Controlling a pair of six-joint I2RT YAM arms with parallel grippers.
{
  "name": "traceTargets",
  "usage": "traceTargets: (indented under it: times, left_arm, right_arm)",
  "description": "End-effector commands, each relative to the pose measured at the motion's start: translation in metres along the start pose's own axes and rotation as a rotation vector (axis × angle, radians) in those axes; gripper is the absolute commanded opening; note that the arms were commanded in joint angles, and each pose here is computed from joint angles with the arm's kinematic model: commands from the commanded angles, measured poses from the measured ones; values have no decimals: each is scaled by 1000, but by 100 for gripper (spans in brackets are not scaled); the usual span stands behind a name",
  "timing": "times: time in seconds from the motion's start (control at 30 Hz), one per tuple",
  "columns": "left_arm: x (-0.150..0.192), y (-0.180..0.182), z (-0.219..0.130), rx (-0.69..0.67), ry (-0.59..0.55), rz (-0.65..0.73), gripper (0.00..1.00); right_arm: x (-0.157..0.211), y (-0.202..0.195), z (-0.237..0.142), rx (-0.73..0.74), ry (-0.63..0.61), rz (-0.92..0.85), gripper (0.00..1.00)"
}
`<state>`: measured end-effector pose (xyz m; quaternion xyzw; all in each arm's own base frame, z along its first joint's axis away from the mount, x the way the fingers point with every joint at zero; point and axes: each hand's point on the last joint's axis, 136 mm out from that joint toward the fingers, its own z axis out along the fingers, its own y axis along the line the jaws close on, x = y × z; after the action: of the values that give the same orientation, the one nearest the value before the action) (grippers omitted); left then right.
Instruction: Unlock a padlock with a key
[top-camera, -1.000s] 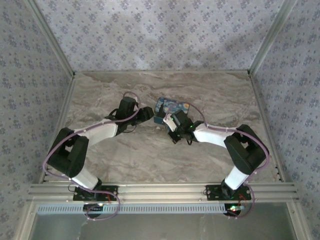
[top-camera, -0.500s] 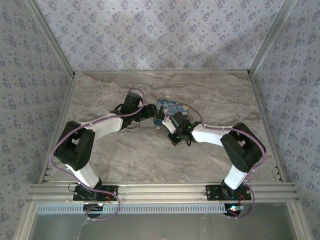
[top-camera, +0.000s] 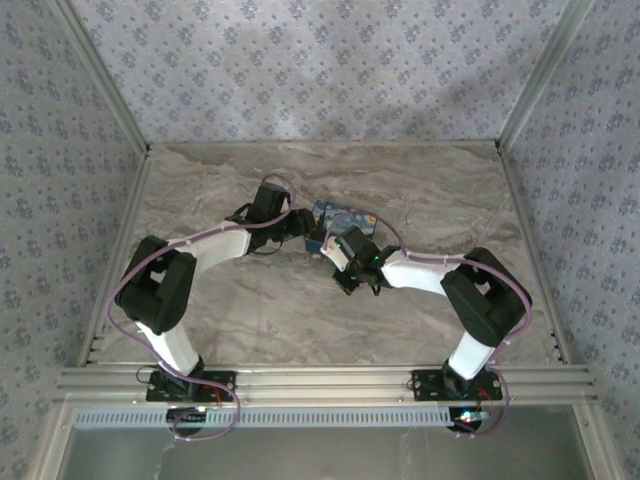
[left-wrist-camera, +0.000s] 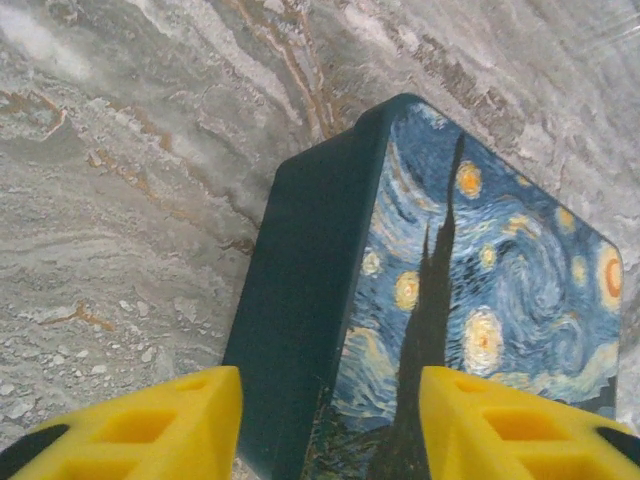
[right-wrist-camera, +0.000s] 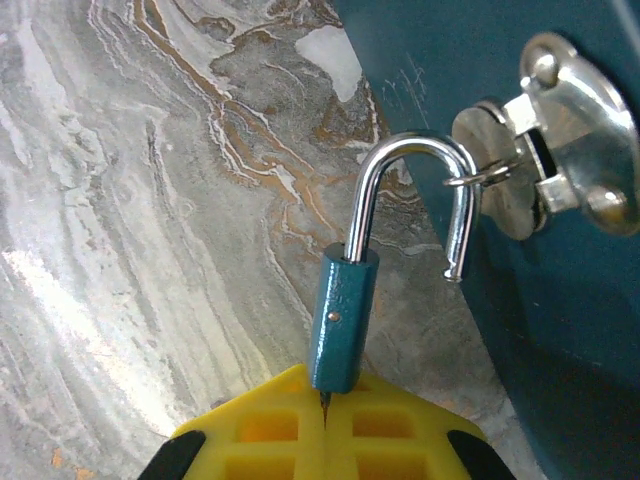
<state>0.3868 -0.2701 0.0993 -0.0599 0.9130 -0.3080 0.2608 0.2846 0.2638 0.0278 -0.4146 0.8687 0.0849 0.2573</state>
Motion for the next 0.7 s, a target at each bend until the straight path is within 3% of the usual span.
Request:
traceTargets:
  times: [0.0,0.67]
  left_arm:
    - [5,0,6,-20,32,14,44]
    - [29,15,14,-47,111,1,31]
  right_arm:
    - [2,0,-5,14,1,-31,0]
    - [-7,2,-10,27,-38,-107,0]
